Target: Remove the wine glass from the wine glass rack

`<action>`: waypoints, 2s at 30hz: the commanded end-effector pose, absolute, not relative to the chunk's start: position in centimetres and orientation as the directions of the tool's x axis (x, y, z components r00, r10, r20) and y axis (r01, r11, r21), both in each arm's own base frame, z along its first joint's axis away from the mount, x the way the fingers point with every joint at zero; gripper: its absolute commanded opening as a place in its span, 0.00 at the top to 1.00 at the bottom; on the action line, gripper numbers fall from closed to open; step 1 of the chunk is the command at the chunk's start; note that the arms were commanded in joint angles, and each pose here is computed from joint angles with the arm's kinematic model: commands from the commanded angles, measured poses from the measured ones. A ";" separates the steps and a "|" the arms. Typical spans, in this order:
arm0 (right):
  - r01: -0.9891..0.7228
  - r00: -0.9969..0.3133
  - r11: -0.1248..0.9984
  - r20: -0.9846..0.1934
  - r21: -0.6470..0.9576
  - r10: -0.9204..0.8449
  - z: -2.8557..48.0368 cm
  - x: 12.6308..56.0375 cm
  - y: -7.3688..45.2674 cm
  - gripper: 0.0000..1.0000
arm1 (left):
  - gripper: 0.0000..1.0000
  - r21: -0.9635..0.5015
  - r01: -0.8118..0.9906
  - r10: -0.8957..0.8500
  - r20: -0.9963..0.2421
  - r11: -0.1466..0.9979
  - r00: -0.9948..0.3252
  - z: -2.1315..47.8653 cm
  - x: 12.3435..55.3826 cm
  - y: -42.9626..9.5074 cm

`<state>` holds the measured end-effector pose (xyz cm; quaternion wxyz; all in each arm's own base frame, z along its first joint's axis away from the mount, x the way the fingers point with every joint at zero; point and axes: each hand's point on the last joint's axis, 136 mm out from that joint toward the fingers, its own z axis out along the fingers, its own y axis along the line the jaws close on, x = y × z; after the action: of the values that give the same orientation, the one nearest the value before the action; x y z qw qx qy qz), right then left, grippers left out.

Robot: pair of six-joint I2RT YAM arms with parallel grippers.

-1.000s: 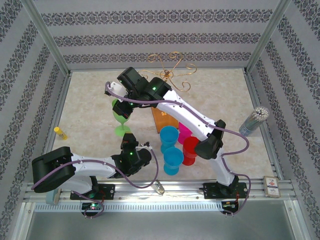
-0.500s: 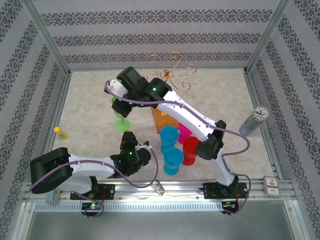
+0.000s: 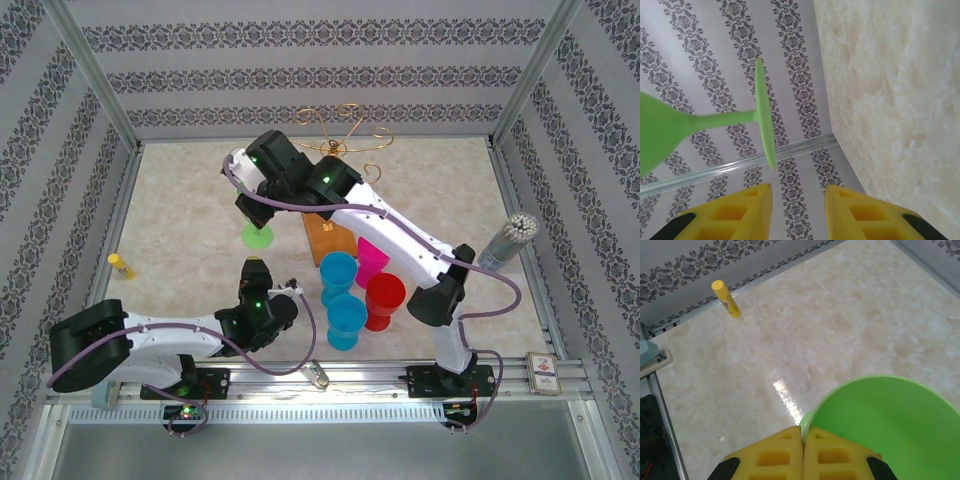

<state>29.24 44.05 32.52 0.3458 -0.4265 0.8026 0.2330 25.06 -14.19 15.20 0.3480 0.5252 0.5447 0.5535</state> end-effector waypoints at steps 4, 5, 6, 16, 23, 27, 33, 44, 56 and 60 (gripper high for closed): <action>-0.780 -0.417 0.623 -0.788 0.053 -0.454 34.3 29.8 41.8 1.00 | 0.65 0.972 0.184 0.964 0.181 -0.145 -0.194 15.2 24.5 -14.0; -0.771 -0.421 0.634 -0.789 0.052 -0.448 34.4 29.8 41.4 1.00 | 0.65 0.972 0.184 0.964 0.180 -0.145 -0.194 15.1 24.5 -14.0; -0.763 -0.425 0.644 -0.791 0.051 -0.441 34.4 29.8 41.1 1.00 | 0.66 0.973 0.184 0.965 0.178 -0.142 -0.193 15.2 24.5 -14.0; -0.731 -0.463 0.670 -0.816 0.132 -0.345 35.1 28.9 38.8 1.00 | 0.64 0.987 0.152 0.976 0.088 -0.058 -0.200 16.6 24.5 -13.7; -0.710 -0.482 0.690 -0.811 0.139 -0.332 34.3 28.4 37.5 1.00 | 0.60 0.993 0.107 0.972 -0.029 0.056 -0.234 18.4 24.8 -13.1; -0.705 -0.490 0.692 -0.812 0.156 -0.316 34.0 28.0 37.1 1.00 | 0.60 0.988 0.083 0.963 -0.104 0.128 -0.248 19.7 25.2 -12.6; -0.689 -0.511 0.702 -0.808 0.180 -0.294 33.4 27.6 36.5 1.00 | 0.60 0.964 0.055 0.931 -0.237 0.262 -0.278 21.5 25.9 -11.5; -0.668 -0.539 0.712 -0.801 0.217 -0.261 32.5 26.9 35.5 1.00 | 0.60 0.848 0.032 0.814 -0.496 0.529 -0.302 23.5 26.3 -9.7; -0.660 -0.579 0.706 -0.772 0.256 -0.261 30.7 25.4 35.3 1.00 | 0.57 0.590 -0.001 0.552 -0.756 0.807 -0.351 25.9 26.6 -6.9; -0.667 -0.588 0.697 -0.760 0.262 -0.277 29.9 24.4 35.8 1.00 | 0.55 0.435 -0.017 0.392 -0.828 0.900 -0.401 25.9 27.0 -5.7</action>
<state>25.52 35.46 29.00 0.3524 -0.2790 0.8567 0.2529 27.18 -6.01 26.41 0.5415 0.1595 0.7828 0.2618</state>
